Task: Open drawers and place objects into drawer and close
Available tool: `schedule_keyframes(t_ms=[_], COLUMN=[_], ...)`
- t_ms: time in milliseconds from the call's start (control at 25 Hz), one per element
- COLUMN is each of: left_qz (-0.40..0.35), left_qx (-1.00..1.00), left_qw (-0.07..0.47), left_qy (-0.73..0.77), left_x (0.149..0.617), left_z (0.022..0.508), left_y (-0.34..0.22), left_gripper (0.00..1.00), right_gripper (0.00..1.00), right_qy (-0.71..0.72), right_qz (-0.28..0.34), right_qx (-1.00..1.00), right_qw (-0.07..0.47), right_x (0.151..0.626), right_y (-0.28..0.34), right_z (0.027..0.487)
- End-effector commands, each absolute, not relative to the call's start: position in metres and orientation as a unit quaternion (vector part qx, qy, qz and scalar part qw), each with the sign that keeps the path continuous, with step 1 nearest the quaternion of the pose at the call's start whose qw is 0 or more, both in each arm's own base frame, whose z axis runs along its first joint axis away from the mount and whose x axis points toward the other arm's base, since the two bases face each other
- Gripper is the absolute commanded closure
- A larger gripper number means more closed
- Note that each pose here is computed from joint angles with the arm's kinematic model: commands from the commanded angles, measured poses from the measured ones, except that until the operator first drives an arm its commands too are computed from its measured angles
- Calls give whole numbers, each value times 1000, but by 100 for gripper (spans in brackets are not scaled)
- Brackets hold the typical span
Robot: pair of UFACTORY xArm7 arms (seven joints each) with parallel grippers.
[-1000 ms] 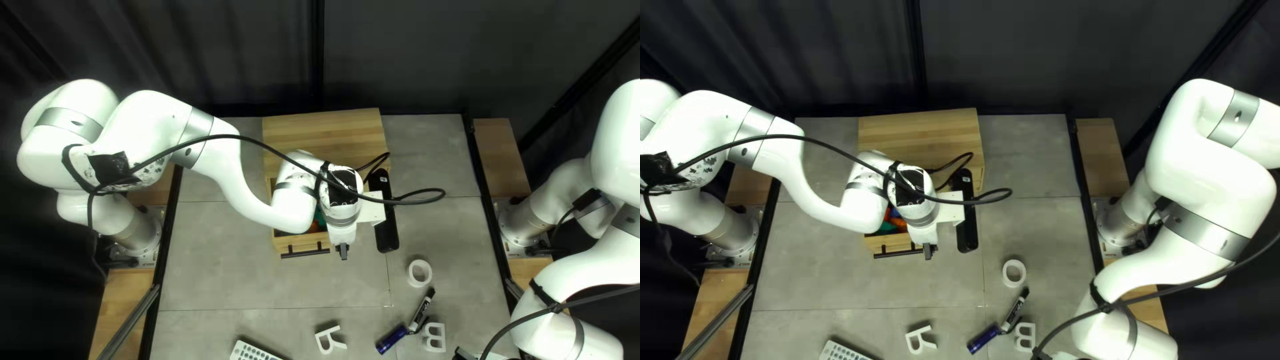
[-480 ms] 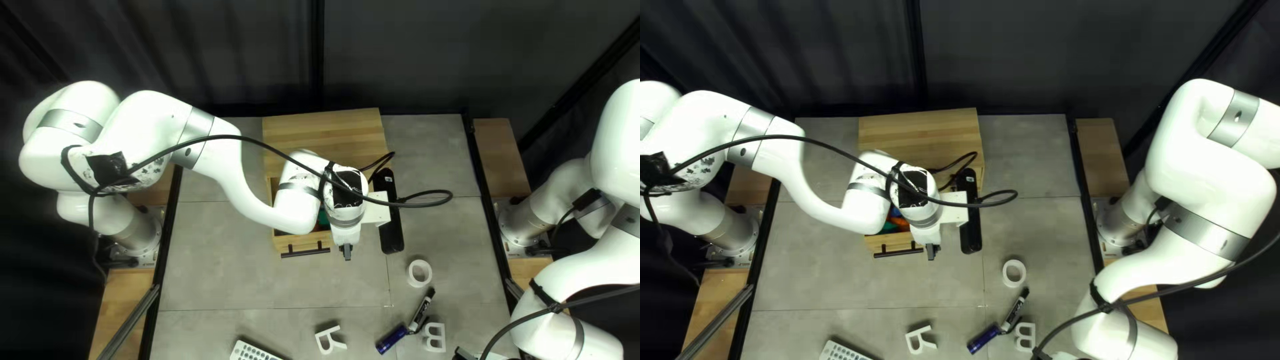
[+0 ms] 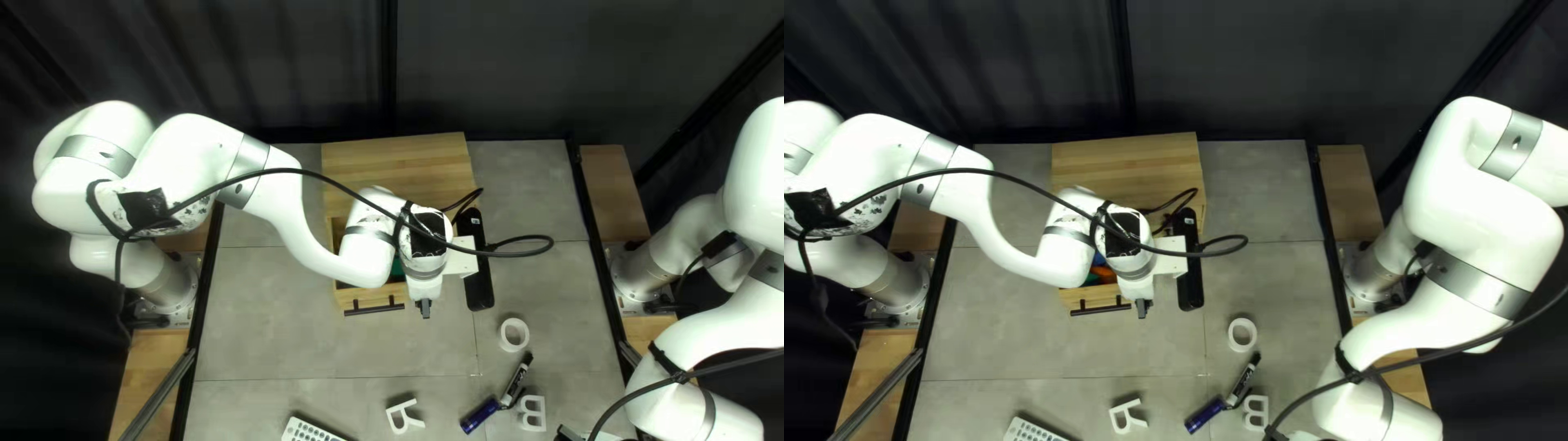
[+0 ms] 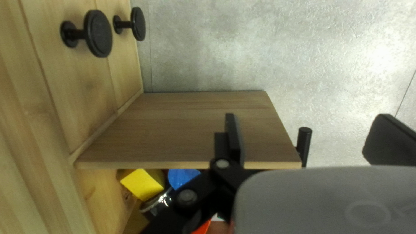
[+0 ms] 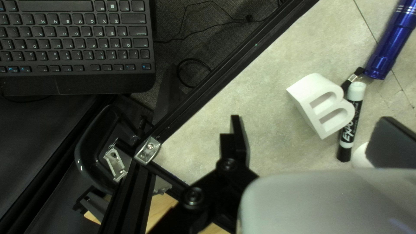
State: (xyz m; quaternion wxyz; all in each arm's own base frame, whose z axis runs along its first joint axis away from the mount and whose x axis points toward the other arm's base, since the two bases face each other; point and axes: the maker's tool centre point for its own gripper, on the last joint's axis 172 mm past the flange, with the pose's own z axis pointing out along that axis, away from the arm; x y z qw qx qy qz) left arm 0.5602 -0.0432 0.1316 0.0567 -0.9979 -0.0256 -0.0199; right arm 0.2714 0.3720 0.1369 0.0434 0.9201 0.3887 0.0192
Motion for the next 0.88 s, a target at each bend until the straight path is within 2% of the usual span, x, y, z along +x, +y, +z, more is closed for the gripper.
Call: schedule_keyframes(t_ms=[40, 880], left_qz=[-18, 0], left_qx=[-998, -997], left_qw=[58, 79], left_qy=[-27, -11], left_x=[560, 556], left_z=[130, 129], left_y=[-42, -45], left_gripper=[0, 0], right_gripper=[0, 0], right_qy=[389, 389], right_qz=[19, 19], right_qx=[920, 920], right_qw=[43, 43], right_x=[271, 271], right_y=[372, 372], right_z=[137, 137])
